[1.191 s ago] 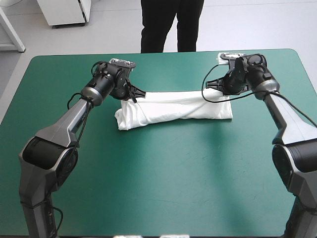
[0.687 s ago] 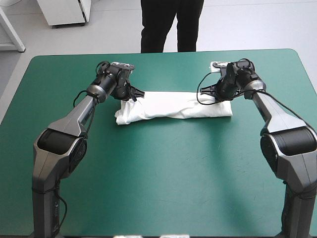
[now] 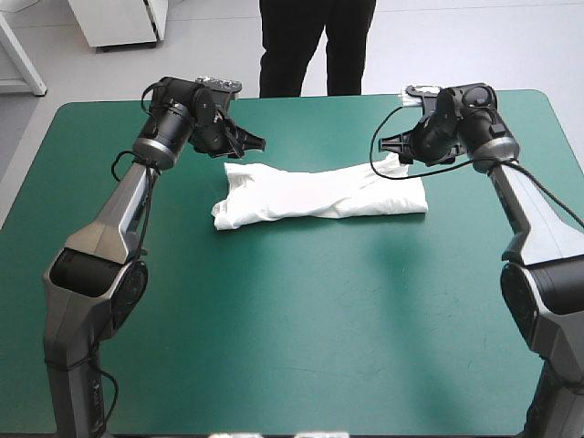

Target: Fold the cloth

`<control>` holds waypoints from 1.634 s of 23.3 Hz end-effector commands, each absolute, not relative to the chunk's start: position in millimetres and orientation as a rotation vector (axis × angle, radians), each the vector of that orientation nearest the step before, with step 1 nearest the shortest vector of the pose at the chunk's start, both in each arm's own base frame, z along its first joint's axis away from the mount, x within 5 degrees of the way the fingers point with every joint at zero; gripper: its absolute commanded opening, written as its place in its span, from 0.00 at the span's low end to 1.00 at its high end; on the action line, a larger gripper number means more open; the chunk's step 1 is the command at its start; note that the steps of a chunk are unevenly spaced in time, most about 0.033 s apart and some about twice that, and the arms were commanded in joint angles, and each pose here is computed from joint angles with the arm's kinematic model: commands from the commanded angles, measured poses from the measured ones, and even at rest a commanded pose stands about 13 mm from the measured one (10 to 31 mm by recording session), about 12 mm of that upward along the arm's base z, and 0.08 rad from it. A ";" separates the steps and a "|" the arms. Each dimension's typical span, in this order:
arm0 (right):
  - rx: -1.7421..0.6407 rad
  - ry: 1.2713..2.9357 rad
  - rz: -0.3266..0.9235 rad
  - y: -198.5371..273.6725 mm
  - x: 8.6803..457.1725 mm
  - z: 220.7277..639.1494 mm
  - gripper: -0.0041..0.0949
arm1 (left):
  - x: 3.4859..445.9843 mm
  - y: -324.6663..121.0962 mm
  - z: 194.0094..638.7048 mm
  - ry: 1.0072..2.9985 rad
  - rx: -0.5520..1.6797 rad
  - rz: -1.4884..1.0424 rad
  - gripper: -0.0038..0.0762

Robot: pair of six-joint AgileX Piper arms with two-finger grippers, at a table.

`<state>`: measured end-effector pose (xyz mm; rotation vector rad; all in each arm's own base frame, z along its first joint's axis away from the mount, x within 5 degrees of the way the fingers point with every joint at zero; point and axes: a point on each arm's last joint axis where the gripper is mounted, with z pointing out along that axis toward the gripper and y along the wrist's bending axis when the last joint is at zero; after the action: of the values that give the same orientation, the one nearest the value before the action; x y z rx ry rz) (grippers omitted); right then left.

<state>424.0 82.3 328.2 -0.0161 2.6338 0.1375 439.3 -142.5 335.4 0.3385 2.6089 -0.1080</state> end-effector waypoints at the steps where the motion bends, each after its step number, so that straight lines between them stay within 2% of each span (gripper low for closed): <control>1: -0.002 2.499 0.108 71.6 401.6 377.8 0.53 | 414.2 -151.2 389.9 2.450 0.396 -0.269 0.18; 2: -0.003 2.492 0.098 70.2 397.9 381.7 0.53 | 412.2 -157.9 391.8 2.428 0.426 -0.289 0.03; 9: 0.100 2.479 0.062 44.5 384.6 399.6 0.53 | 398.1 -219.3 378.3 2.385 0.609 -0.353 0.04; 13: 0.219 2.479 0.149 13.7 382.9 403.2 0.53 | 395.7 -268.5 341.5 2.393 0.737 -0.378 0.04; 19: 0.236 2.476 0.163 3.3 383.1 403.4 0.45 | 411.0 -288.6 298.8 2.412 0.755 -0.377 0.04; 24: 0.169 2.492 0.269 11.8 389.3 396.4 0.43 | 424.5 -297.6 250.0 2.489 0.770 -0.353 0.04; 26: 0.094 2.515 0.346 17.8 394.0 388.9 0.46 | 423.8 -297.3 238.2 2.544 0.790 -0.338 0.04; 29: 0.054 2.612 0.443 24.5 407.1 361.6 0.69 | 422.2 -296.6 238.9 2.563 0.798 -0.334 0.04; 30: 0.052 2.640 0.452 25.0 410.6 353.5 0.72 | 421.8 -296.3 238.8 2.568 0.800 -0.333 0.04; 34: 0.029 2.667 0.502 28.1 431.9 321.2 0.74 | 420.0 -297.7 238.7 2.582 0.796 -0.365 0.04; 38: 0.038 2.728 0.499 27.4 446.8 288.2 0.74 | 417.3 -297.4 237.7 2.613 0.803 -0.375 0.04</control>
<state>446.0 29.1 271.1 0.0478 2.8019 0.4793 428.0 -296.8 214.7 0.7934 2.6005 -0.3302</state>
